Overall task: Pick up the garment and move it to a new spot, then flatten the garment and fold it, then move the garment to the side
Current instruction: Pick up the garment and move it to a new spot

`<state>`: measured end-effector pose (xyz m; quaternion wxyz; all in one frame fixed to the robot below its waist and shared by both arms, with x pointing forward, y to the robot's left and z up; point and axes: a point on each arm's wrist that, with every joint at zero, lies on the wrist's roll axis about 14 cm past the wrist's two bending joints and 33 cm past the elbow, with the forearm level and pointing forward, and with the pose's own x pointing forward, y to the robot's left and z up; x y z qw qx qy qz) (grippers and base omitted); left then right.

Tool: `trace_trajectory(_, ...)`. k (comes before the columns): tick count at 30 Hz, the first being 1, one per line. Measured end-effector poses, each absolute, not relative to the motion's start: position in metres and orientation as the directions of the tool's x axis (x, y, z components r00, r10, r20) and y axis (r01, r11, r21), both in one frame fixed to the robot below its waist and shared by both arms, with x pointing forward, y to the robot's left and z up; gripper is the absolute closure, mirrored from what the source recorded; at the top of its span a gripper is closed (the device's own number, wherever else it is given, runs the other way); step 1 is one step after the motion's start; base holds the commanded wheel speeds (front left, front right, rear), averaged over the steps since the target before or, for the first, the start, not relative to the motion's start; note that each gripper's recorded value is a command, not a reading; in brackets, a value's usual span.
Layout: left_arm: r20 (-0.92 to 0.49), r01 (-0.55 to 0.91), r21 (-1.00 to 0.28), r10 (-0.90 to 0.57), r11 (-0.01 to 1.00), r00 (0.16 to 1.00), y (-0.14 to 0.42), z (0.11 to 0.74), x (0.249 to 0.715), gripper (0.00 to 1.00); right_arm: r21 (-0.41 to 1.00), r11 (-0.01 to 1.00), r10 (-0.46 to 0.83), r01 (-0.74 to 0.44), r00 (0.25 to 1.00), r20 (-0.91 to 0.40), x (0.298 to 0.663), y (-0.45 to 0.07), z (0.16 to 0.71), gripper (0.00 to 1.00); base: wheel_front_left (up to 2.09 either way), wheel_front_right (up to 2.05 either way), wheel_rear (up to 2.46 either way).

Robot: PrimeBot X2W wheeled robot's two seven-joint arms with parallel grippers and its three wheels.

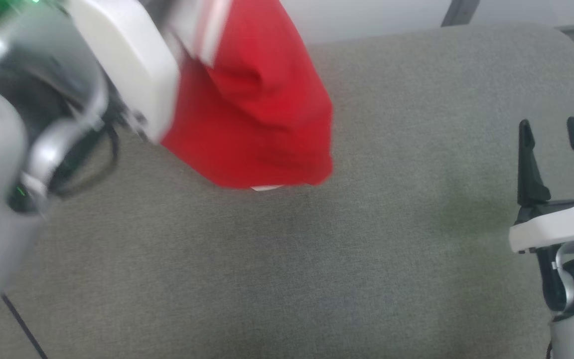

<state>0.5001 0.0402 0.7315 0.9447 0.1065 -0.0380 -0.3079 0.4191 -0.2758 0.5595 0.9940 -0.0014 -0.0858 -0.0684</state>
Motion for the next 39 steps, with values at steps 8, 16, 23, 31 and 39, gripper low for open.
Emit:
trace_trajectory(8,-0.257,0.593,0.099,-0.555,0.799,0.791,0.04,0.635,0.487,1.0,0.026,0.989,-0.147,0.145,0.982,0.114,0.418,-0.275,0.535,0.0,0.0,0.0,0.0)
trace_trajectory(16,-0.545,0.53,-0.06,-0.472,0.846,0.693,0.065,0.53,0.452,1.0,0.042,0.993,-0.11,0.108,0.991,0.071,0.422,-0.261,0.518,0.0,0.0,0.0,0.0)
trace_trajectory(23,-0.707,0.424,-0.148,-0.396,0.893,0.586,0.09,0.448,0.422,1.0,0.053,0.996,-0.076,0.073,0.996,0.051,0.424,-0.249,0.511,0.0,0.0,0.0,0.0)
trace_trajectory(31,-0.777,0.333,-0.178,-0.34,0.926,0.53,0.109,0.398,0.41,1.0,0.045,0.998,-0.05,0.048,0.997,0.054,0.425,-0.243,0.513,0.0,0.0,0.0,0.0)
trace_trajectory(39,-0.792,0.303,-0.222,-0.353,0.927,0.498,0.112,0.38,0.409,0.91,0.037,0.999,-0.036,0.034,0.997,0.07,0.424,-0.241,0.522,0.0,0.0,0.0,0.0)
